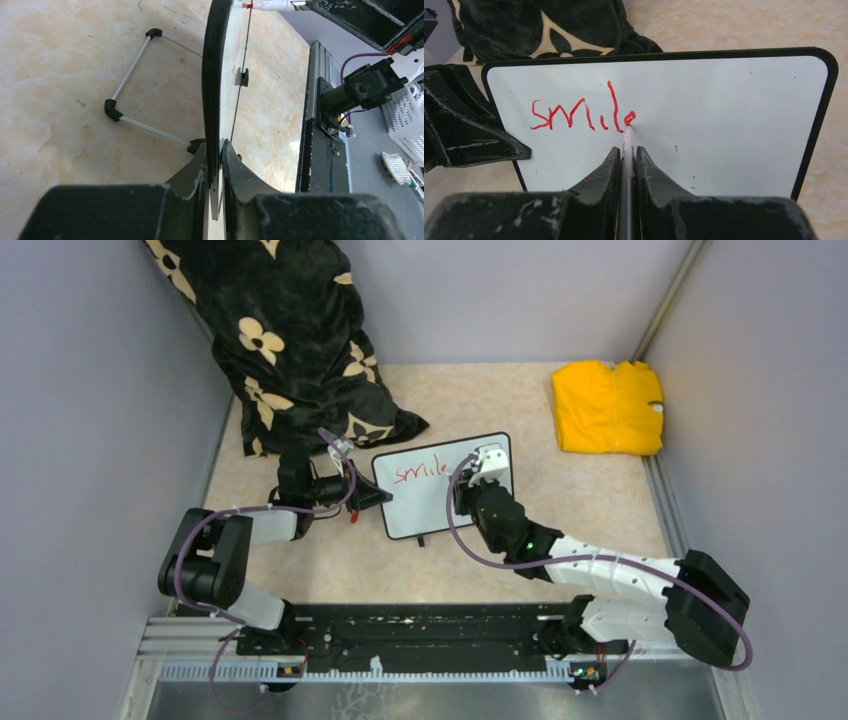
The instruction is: Write a sentence on the whiteboard
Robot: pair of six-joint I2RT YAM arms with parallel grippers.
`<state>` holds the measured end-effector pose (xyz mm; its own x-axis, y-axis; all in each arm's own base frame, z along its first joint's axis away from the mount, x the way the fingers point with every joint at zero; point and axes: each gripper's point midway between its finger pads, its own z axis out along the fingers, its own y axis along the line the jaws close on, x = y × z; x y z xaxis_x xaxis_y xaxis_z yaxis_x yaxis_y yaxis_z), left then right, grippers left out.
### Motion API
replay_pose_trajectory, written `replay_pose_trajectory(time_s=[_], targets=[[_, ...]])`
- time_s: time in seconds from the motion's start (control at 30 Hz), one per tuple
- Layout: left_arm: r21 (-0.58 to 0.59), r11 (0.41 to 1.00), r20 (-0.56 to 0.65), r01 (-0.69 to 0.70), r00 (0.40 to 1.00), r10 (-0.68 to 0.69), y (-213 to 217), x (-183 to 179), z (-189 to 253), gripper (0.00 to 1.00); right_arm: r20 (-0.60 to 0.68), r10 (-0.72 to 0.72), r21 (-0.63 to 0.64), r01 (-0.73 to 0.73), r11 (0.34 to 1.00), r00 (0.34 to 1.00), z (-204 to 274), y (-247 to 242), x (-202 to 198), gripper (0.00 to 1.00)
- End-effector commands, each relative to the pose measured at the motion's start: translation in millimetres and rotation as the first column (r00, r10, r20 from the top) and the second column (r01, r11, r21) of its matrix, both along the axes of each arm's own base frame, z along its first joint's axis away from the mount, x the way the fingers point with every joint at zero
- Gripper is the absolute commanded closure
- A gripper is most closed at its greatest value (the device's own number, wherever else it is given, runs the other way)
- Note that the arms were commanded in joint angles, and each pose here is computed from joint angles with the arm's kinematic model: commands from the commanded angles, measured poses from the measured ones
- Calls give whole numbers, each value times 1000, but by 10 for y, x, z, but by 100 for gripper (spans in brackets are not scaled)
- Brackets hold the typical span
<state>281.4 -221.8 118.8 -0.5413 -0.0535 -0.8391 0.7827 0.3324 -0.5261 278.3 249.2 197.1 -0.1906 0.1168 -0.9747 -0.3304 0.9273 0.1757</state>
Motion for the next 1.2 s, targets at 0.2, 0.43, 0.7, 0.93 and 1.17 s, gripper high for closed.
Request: replay_pose_trajectory(time_s=[0.2,0.43,0.7,0.93,1.17], targets=[[39,999,1,-6,1000,6,-3,23,-135,100,14,-84,3,84,996,996,43,-215,31,100],[39,999,0,-6,1000,6,-3,23,-136,100,37,-83,41,81,996,996,164,-236,16,100],[40,999,1,-4,1000,4,-7,18,-135,100,94,28,124,-40,991,995,487,-53,-74,100],[40,999,1,-2,1000,2,-8,19,-138,100,111,86,121,-100,988,990,581,182,-72,100],[42,999,2,2,1000,-2,-16,12,-139,100,122,102,135,-118,984,987,633,302,-29,100]])
